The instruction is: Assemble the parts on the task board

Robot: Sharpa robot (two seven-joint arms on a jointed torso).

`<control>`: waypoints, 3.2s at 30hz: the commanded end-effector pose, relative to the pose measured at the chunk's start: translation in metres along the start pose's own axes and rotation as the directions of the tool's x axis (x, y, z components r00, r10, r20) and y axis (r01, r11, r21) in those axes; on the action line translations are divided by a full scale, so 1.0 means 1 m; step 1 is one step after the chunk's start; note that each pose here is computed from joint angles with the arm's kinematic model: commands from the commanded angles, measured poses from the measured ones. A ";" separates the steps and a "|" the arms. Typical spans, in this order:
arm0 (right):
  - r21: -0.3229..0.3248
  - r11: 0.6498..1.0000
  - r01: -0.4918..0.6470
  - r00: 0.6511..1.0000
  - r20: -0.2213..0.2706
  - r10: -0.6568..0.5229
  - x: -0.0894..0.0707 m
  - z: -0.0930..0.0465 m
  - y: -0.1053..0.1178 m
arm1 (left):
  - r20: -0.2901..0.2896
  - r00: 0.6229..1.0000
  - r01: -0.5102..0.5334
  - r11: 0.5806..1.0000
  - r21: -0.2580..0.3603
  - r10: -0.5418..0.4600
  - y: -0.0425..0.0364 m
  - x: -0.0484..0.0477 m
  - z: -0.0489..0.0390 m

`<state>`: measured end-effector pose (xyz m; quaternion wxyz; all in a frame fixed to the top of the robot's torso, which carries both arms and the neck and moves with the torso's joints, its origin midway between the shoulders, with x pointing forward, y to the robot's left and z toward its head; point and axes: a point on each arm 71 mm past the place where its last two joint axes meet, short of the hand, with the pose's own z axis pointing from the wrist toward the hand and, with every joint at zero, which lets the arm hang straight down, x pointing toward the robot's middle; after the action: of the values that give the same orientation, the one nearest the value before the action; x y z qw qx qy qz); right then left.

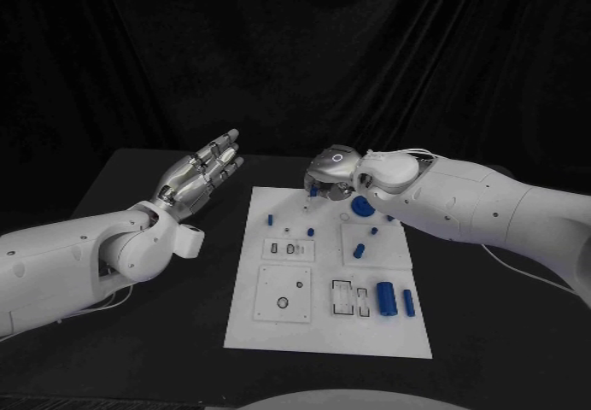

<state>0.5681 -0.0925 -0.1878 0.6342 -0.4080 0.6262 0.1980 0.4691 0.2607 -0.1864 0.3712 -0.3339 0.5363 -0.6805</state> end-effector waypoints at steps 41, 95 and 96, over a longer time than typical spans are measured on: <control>0.034 0.999 0.003 1.000 -0.030 -0.002 0.011 0.012 0.004 | -0.084 0.995 0.058 0.998 0.015 -0.056 0.0007 0.0058 0.0056; 0.156 0.986 -0.058 0.996 0.080 0.046 -0.011 -0.078 -0.041 | -0.092 0.993 0.069 0.997 -0.019 -0.070 0.0054 0.0025 0.0016; 0.162 0.985 -0.065 0.996 0.078 0.052 -0.009 -0.082 -0.043 | -0.092 0.993 0.069 0.997 -0.021 -0.071 0.0056 0.0021 0.0012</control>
<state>0.5484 -0.1767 -0.1607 0.6731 -0.3503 0.6279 0.1730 0.4709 0.2585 -0.1917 0.3264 -0.3270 0.5486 -0.6968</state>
